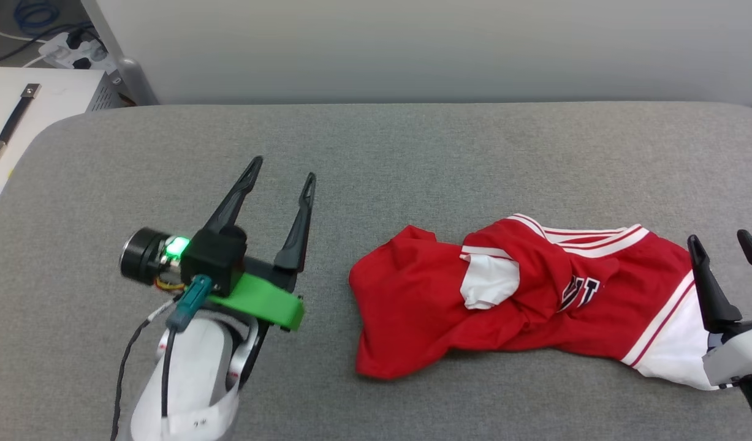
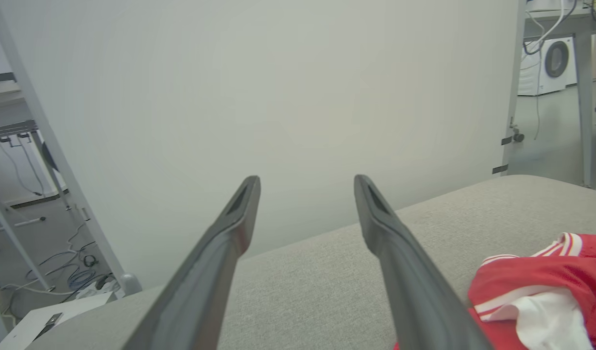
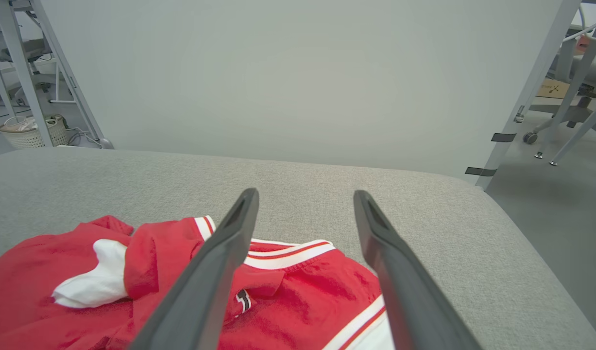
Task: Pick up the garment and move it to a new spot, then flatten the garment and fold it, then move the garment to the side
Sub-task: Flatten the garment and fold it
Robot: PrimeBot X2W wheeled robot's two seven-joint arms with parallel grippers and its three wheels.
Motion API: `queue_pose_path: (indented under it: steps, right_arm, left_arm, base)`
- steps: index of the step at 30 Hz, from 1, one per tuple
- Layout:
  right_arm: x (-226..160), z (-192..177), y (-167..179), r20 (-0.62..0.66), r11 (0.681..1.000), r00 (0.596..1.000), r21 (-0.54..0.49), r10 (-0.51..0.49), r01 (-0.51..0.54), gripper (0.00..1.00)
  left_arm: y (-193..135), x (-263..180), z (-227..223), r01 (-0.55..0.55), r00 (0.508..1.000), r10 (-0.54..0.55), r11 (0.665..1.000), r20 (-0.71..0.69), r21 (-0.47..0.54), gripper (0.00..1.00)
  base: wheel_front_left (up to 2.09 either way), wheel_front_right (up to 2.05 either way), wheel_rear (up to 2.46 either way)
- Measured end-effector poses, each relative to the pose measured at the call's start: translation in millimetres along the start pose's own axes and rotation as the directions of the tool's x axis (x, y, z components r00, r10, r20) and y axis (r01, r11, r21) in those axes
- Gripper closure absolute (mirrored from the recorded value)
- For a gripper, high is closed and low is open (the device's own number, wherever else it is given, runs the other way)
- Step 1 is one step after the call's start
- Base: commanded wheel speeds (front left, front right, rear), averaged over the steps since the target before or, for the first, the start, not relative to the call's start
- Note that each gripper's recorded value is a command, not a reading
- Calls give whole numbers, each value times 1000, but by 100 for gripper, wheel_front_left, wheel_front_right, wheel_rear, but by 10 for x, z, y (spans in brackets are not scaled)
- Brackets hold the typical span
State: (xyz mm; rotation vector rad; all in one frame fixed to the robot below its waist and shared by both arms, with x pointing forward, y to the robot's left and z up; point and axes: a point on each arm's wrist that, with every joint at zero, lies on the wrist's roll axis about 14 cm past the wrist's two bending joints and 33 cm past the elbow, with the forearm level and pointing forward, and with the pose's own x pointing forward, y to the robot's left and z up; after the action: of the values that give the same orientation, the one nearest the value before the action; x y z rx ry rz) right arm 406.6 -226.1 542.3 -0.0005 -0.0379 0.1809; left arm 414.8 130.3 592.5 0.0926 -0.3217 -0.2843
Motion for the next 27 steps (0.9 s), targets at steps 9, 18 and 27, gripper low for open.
queue_pose_path:
  steps: [9, 18, 27]
  right_arm:
    - [-42, 51, 115, -13, 1000, 1000, -9, -11, 11, 0]
    - [-5, -146, 58, -59, 1000, 998, -3, -32, 31, 0]
    - [87, -324, -103, -83, 998, 994, -11, -68, 67, 0]
  left_arm:
    - [-890, 749, -78, 392, 891, -411, 911, -192, -130, 0]
    - [-1503, 812, -641, 573, 542, -622, 766, -565, -292, 0]
    - [-1863, 531, -1313, 713, 199, -611, 627, -766, -314, 0]
  base:
    - [0, 0, 0]
    - [0, 0, 0]
    - [0, 0, 0]
